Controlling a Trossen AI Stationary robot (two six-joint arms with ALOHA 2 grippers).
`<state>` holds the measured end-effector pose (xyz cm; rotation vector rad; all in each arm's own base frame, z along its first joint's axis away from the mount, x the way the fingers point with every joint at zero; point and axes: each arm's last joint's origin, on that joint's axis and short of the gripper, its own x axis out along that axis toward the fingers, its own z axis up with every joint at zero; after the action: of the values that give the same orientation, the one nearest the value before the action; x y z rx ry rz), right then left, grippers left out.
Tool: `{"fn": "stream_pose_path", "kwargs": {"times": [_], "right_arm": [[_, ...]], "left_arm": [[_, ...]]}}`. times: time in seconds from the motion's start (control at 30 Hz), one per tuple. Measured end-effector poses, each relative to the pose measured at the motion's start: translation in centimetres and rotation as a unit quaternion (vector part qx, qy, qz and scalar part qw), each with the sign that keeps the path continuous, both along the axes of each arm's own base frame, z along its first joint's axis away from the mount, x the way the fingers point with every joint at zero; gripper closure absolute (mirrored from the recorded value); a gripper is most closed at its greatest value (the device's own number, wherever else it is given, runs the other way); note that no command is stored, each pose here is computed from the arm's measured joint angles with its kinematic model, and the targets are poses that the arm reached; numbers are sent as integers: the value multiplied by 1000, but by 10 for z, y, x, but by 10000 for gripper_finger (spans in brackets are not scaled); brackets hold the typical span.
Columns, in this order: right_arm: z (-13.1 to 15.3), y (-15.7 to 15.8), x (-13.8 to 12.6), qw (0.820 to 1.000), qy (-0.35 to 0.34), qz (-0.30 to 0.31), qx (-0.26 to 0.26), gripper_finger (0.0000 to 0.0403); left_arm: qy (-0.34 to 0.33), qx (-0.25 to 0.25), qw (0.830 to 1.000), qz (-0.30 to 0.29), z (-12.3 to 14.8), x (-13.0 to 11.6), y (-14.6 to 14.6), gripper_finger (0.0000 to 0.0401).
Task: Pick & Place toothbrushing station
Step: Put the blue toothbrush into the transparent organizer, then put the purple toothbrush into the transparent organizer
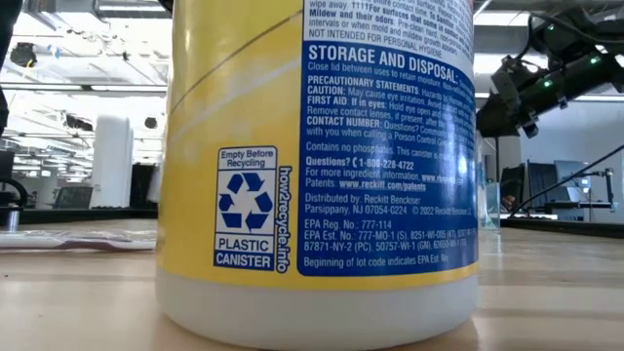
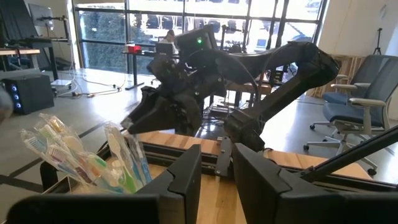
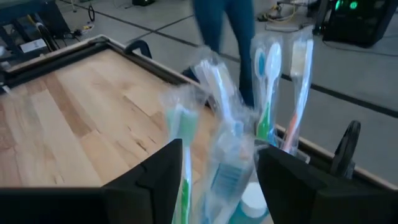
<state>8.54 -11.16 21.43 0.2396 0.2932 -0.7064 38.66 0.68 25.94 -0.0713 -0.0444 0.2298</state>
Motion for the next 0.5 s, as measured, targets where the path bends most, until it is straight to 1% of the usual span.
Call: {"fn": "stream_pose_path", "kwargs": {"times": [0.33, 0.5], "right_arm": [[14, -1, 1, 1000, -12, 0, -17, 213], [25, -1, 1, 999, -21, 0, -30, 213]], "left_arm": [[5, 0, 1000, -2, -1, 0, -2, 315], [34, 0, 999, -13, -7, 0, -10, 315]]}}
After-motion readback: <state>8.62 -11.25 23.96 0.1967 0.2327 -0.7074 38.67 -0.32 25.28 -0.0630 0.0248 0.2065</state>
